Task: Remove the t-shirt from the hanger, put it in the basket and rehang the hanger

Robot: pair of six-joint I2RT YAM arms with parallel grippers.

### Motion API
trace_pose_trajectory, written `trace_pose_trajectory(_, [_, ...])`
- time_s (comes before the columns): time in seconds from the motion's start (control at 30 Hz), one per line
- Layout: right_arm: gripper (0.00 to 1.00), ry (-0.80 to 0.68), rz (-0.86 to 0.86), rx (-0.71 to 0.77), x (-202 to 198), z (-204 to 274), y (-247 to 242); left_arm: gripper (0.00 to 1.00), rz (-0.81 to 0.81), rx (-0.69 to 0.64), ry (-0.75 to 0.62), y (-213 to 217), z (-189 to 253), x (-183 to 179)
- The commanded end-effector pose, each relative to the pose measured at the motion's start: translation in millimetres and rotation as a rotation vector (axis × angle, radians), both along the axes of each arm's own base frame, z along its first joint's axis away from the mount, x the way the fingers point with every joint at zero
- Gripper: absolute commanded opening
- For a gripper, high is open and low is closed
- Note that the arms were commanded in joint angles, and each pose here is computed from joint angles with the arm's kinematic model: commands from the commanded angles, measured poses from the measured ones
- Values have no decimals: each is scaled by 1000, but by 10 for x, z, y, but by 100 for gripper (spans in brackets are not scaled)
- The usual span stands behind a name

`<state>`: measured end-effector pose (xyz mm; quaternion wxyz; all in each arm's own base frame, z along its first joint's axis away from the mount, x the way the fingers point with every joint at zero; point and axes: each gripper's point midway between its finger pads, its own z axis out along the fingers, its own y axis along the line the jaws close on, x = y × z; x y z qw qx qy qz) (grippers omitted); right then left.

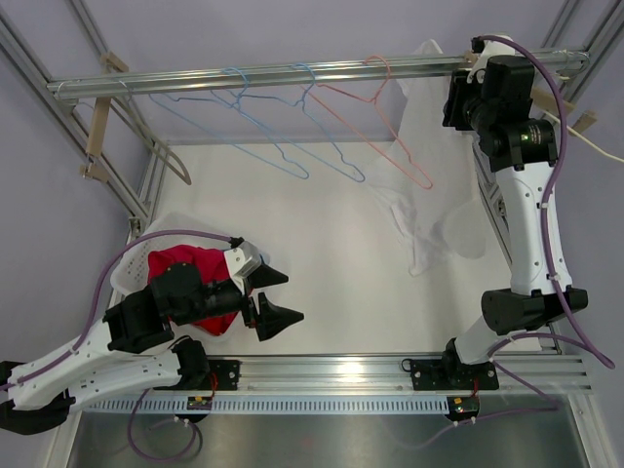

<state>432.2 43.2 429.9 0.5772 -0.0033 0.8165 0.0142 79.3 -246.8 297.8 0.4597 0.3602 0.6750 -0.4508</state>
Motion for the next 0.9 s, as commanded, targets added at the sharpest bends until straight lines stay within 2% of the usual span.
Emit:
trace_pose_trajectory(0.0, [48,27,-34,-102,-49,-88,-168,99,-44,-18,-19,-9,38,-72])
trace_pose_trajectory(0.13, [43,-52,-82,-101,-116,119,-257,99,-42,-14,-19,-12,27,-67])
trace_pose_trajectory(0.3, [43,-71,-119,-117,-122,194,-330,99,-40,-11,-20,-14,16,-60])
trace_pose_trajectory(0.5, [48,-70,-137,-142,-115,192,-379,99,-37,-8,-19,-16,5,-53])
trace_pose_trajectory(0.6, [59,-85,-121,-135,-156,274,-356,99,-44,-6,-16,-27,-2,-62])
trace_pose_trajectory(0.67, [62,-71,-107,-138,-129,255,-337,99,-41,-6,-17,-23,-2,-59])
trace_pose_trajectory(0.87, [62,23,-38,-80,25,-108,-270,99,-31,-13,-22,1,12,-49])
